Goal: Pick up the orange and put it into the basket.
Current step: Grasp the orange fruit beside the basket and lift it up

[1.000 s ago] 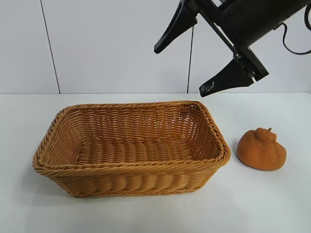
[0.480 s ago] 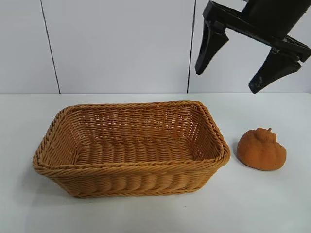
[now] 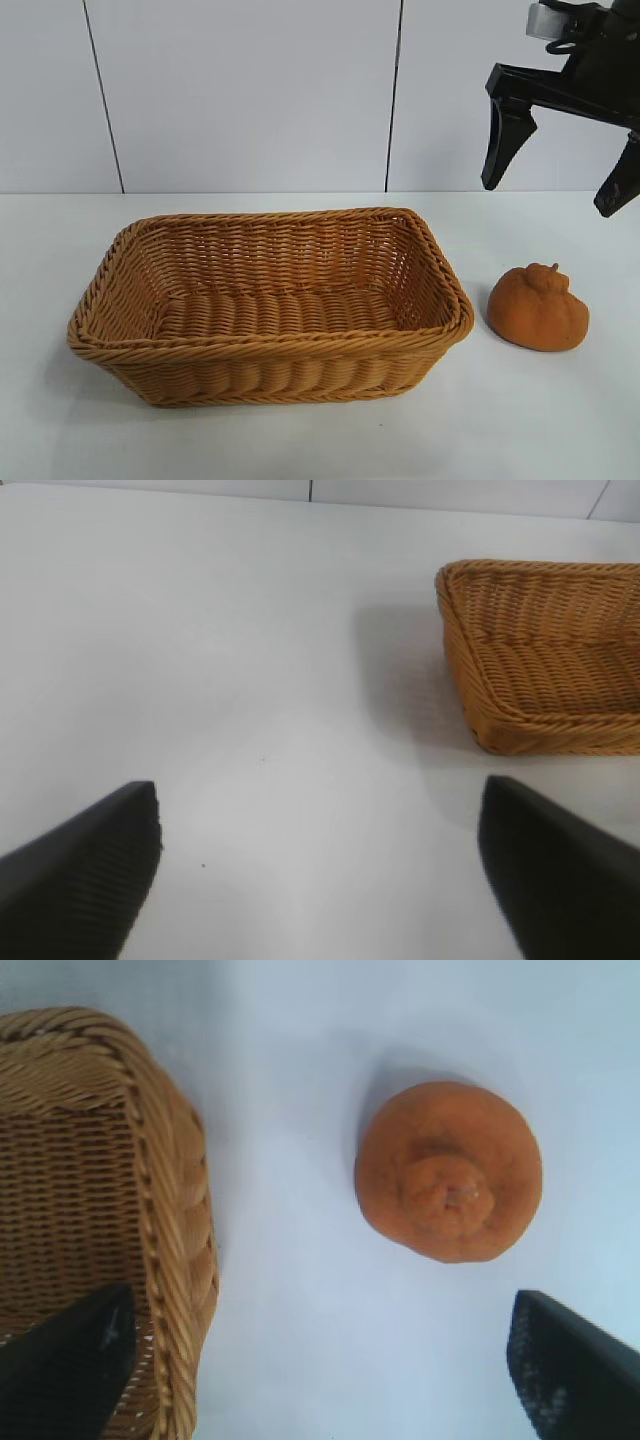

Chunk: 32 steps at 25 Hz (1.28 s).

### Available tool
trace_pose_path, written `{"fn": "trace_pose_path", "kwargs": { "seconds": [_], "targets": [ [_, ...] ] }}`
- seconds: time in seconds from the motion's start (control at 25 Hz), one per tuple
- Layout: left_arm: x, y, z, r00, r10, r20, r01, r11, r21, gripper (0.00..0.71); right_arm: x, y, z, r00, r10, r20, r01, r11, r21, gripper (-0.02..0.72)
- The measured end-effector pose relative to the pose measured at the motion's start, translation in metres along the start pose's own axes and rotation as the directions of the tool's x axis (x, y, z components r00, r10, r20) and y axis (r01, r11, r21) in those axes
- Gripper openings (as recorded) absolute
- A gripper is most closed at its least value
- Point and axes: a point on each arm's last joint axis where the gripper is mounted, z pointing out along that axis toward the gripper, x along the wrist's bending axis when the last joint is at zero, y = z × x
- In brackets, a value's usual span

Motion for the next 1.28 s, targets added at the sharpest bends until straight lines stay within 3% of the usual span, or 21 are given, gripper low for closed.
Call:
{"fn": "trace_pose_path", "kwargs": {
  "seconds": [0.52, 0.68, 0.8, 1.0, 1.04, 1.28],
  "targets": [
    [0.000, 0.000, 0.000, 1.000, 0.000, 0.001, 0.000, 1.000, 0.000, 0.615, -0.021, 0.001, 0.106, 0.997, 0.025, 0.073, -0.037, 0.986, 0.161, 0.694],
    [0.000, 0.000, 0.000, 1.000, 0.000, 0.001, 0.000, 1.000, 0.000, 0.615, -0.023, -0.001, 0.116, 0.996, 0.024, 0.082, -0.039, 0.982, 0.186, 0.678],
    [0.000, 0.000, 0.000, 1.000, 0.000, 0.001, 0.000, 1.000, 0.000, 0.615, -0.023, 0.000, 0.116, 0.996, 0.019, 0.085, -0.034, 0.982, 0.185, 0.520],
    [0.000, 0.000, 0.000, 1.000, 0.000, 0.001, 0.000, 1.000, 0.000, 0.615, -0.023, -0.002, 0.111, 0.996, -0.001, 0.090, -0.019, 0.976, 0.218, 0.087],
    [0.000, 0.000, 0.000, 1.000, 0.000, 0.001, 0.000, 1.000, 0.000, 0.615, -0.023, -0.002, 0.108, 0.996, -0.011, 0.087, -0.008, 0.976, 0.217, 0.047],
    [0.000, 0.000, 0.000, 1.000, 0.000, 0.001, 0.000, 1.000, 0.000, 0.615, -0.018, 0.001, 0.076, 0.996, -0.047, 0.076, 0.033, 0.984, 0.173, 0.044]
  ]
}}
